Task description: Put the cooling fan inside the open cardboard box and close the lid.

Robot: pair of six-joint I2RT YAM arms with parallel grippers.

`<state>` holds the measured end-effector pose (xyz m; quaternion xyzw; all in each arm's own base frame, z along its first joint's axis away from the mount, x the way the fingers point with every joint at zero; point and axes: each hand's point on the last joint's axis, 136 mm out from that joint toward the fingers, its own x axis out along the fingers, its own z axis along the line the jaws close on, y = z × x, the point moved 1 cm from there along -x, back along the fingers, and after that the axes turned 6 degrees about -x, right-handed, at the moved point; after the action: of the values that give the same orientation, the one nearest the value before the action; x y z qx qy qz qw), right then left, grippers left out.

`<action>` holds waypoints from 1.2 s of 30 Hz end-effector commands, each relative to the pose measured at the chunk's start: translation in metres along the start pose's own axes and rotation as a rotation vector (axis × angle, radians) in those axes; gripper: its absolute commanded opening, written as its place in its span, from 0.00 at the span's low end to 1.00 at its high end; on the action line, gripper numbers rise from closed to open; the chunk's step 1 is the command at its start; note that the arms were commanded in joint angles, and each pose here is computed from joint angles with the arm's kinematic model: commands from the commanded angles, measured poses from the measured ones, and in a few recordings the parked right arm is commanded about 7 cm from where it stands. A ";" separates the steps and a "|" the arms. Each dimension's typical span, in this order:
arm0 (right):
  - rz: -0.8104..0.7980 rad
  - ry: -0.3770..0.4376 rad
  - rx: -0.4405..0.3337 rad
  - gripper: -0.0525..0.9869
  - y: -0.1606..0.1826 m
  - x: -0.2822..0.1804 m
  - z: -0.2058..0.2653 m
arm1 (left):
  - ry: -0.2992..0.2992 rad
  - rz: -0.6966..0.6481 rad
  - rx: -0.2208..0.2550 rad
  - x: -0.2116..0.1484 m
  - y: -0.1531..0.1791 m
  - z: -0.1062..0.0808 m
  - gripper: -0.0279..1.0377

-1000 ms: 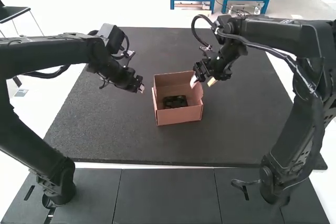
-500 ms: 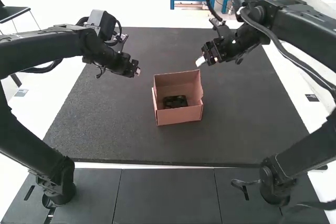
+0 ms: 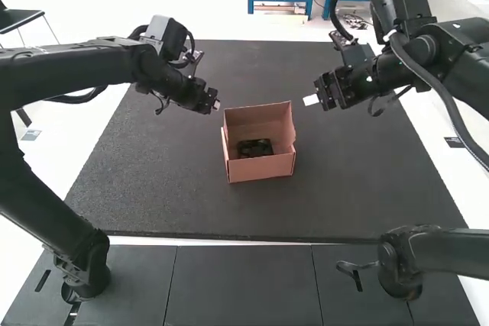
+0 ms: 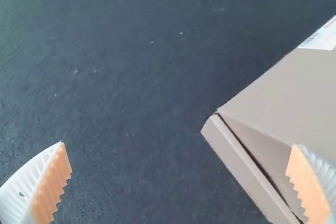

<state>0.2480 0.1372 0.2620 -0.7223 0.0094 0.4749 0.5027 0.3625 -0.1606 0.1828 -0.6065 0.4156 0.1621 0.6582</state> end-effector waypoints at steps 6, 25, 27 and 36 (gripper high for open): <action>0.023 0.000 0.019 0.82 0.011 -0.007 0.006 | 0.016 -0.083 -0.009 -0.006 -0.037 -0.007 0.93; 0.047 -0.008 0.032 0.82 0.017 -0.010 0.008 | 0.155 0.002 0.028 0.004 -0.012 -0.050 0.93; 0.048 -0.009 0.033 0.82 0.018 -0.010 0.009 | 0.163 0.004 0.034 0.003 -0.012 -0.053 0.93; 0.048 -0.008 0.043 0.82 0.017 -0.011 0.009 | 0.184 0.008 0.053 0.004 -0.008 -0.066 0.93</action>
<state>0.2299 0.1289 0.2473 -0.7076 0.0427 0.4986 0.4989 0.3491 -0.2192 0.1960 -0.6003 0.4721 0.0975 0.6381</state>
